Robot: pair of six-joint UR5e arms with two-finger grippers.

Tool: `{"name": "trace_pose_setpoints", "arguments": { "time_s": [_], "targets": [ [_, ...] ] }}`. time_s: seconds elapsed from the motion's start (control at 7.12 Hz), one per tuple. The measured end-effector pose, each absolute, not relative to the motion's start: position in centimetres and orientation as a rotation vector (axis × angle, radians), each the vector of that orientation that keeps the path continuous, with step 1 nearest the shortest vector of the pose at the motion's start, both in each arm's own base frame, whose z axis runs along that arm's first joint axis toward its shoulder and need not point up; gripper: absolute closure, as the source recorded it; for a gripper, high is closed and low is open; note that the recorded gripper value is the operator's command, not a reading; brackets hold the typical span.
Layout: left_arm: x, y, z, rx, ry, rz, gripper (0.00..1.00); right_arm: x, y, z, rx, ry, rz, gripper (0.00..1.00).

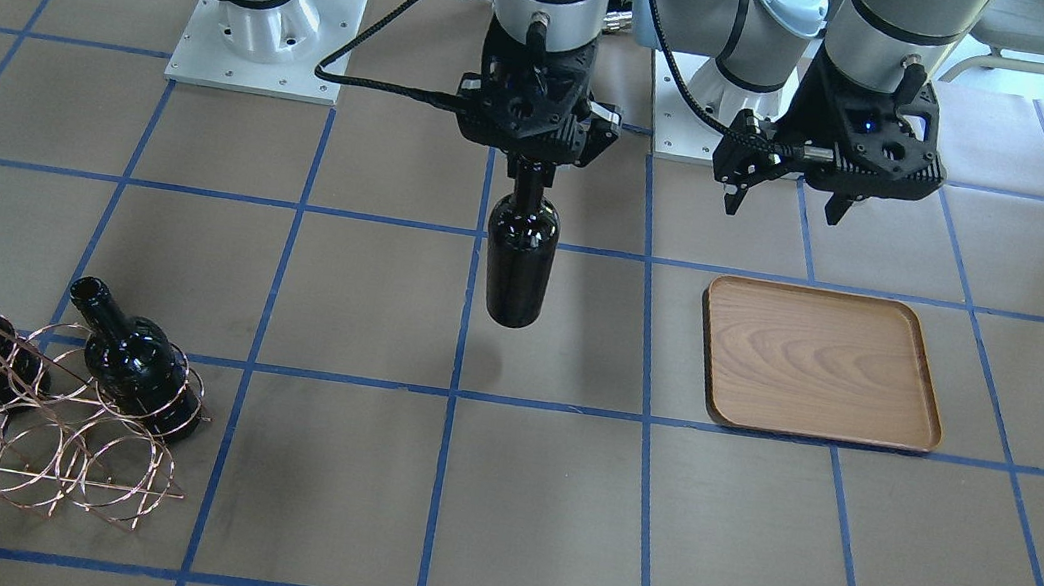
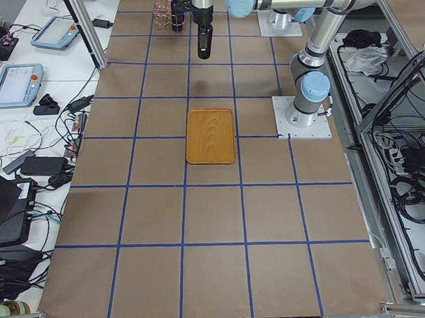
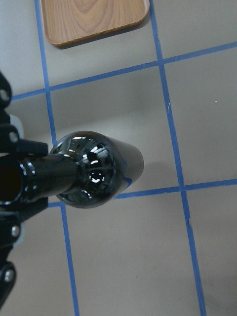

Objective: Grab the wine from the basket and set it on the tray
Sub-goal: 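Lift the bottle out of the rack and carry it toward the tray, then stand the bottle upright on the table and release it with the right gripper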

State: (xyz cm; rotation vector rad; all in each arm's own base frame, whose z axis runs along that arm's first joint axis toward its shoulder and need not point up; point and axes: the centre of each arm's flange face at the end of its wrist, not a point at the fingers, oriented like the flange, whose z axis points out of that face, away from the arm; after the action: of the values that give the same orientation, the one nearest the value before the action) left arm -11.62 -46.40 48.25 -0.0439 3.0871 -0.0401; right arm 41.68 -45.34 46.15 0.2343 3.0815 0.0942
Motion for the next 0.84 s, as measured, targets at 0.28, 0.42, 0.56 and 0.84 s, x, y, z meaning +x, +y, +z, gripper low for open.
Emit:
{"name": "trace_pose_setpoints", "arguments": {
  "time_s": [0.28, 0.42, 0.56, 0.84],
  "targets": [
    [-11.2, -46.4, 48.3, -0.054, 3.07, -0.039, 0.0, 44.5, -45.2, 42.5, 0.281, 3.078, 0.106, 1.0],
    [-11.0, -46.4, 48.3, -0.058, 3.059, -0.035, 0.0, 45.1, -45.1, 41.2, 0.302, 3.08, 0.108, 1.0],
    [-10.9, -46.4, 48.3, -0.059, 3.055, -0.029, 0.0, 45.2, -45.1, 40.6, 0.313, 3.084, 0.11, 1.0],
    [-10.8, -46.3, 48.1, -0.067, 3.064, -0.001, 0.0, 45.2, -44.9, 39.6, 0.337, 3.095, 0.124, 1.0]
  ]
}}
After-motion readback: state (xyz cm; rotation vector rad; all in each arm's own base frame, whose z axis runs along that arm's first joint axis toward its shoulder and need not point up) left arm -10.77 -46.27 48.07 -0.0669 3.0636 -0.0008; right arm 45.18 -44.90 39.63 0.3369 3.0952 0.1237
